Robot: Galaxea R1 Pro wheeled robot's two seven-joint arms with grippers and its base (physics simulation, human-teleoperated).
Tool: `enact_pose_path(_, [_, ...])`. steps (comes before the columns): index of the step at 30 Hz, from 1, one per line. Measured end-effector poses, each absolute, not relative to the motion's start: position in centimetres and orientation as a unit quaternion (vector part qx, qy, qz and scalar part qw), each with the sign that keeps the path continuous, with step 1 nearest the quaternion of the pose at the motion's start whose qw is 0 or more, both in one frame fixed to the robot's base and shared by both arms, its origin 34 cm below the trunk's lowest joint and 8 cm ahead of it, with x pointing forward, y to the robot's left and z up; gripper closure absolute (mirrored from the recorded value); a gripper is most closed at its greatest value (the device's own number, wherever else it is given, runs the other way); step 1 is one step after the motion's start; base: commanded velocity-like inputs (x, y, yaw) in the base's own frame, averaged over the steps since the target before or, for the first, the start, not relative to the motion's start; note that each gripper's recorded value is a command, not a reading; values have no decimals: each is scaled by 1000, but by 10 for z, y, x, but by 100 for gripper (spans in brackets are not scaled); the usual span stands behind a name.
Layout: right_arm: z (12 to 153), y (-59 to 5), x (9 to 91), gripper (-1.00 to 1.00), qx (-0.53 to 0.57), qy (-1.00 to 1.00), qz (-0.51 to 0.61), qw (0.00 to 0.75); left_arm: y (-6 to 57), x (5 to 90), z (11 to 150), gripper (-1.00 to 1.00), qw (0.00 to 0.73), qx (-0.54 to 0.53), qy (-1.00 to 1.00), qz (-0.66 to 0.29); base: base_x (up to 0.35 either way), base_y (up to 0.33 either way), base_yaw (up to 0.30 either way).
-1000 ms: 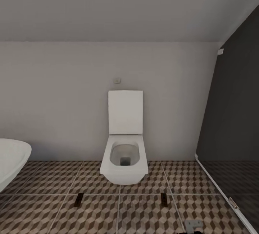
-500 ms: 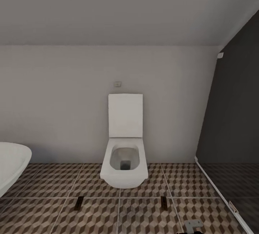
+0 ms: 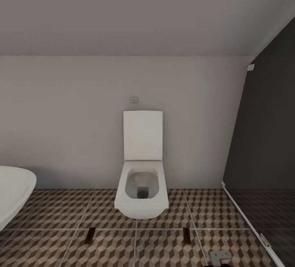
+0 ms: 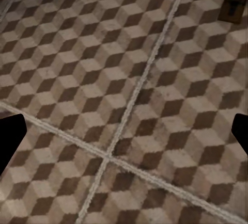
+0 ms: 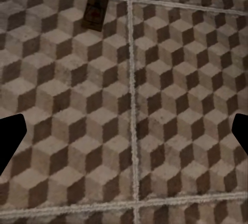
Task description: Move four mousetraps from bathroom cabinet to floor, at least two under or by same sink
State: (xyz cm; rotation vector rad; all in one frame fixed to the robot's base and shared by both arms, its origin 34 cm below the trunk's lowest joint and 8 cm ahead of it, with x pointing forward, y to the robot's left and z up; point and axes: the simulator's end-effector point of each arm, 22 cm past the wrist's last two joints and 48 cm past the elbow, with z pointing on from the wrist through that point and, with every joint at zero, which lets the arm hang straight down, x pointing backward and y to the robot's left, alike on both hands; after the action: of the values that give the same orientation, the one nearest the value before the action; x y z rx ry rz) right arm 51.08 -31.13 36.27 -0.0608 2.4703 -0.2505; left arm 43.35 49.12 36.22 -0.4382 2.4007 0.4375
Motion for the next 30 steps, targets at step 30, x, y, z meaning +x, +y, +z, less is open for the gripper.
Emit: enact_pose_path(30, [411,-311,520,-100,-23,941,-95,323,487,444,410,-100,326,-166,916,164,0,0,0])
